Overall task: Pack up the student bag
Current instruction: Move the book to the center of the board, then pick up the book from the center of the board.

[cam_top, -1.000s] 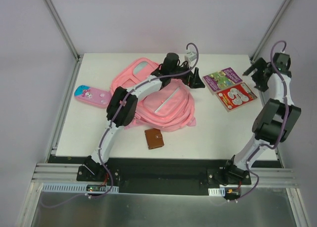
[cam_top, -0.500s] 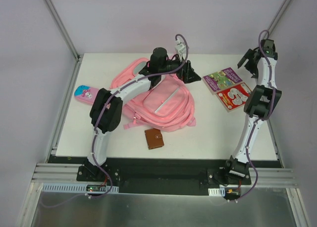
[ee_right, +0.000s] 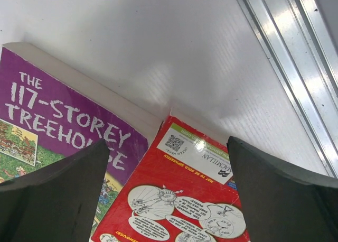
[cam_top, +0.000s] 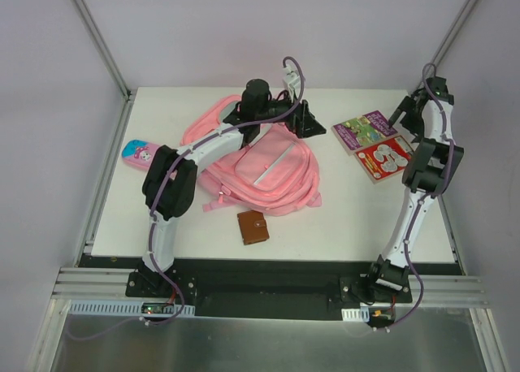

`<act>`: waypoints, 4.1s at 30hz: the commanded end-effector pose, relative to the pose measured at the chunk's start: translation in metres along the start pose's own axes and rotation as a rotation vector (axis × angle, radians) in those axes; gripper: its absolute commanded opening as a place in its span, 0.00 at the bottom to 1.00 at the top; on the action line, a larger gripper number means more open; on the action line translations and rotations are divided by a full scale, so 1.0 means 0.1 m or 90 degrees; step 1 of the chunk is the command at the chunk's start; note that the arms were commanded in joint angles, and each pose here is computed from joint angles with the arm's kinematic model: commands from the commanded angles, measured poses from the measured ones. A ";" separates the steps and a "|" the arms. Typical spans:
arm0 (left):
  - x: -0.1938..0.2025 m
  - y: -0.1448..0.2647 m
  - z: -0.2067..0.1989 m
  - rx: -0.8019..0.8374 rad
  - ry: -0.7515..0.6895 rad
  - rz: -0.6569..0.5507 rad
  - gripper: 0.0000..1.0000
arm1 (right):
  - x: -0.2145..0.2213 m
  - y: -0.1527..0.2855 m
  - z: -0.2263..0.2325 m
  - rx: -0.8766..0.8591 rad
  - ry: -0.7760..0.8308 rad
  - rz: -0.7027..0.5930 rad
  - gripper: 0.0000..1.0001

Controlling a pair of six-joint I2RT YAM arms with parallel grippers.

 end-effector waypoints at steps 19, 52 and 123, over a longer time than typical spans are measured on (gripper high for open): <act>-0.17 0.15 -0.29 0.045 -0.013 -0.011 0.99 | 0.35 0.01 0.14 -0.204 0.011 0.068 0.96; 0.39 -0.01 -0.10 0.035 0.042 0.140 0.99 | 1.53 0.84 0.48 -0.056 0.323 0.085 0.96; 1.80 -1.02 0.43 0.054 0.226 0.297 0.89 | 2.49 0.80 0.54 -0.223 -0.376 0.053 0.88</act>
Point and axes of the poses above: each gripper's point midway between its finger pads, its own y axis back along the fingers, its own z axis along the line the jaws close on, x = y × z, the point moved 2 cm from there along y, back along the fingers, and after that the axes turned 12 degrees about y, right-handed, at the moved point
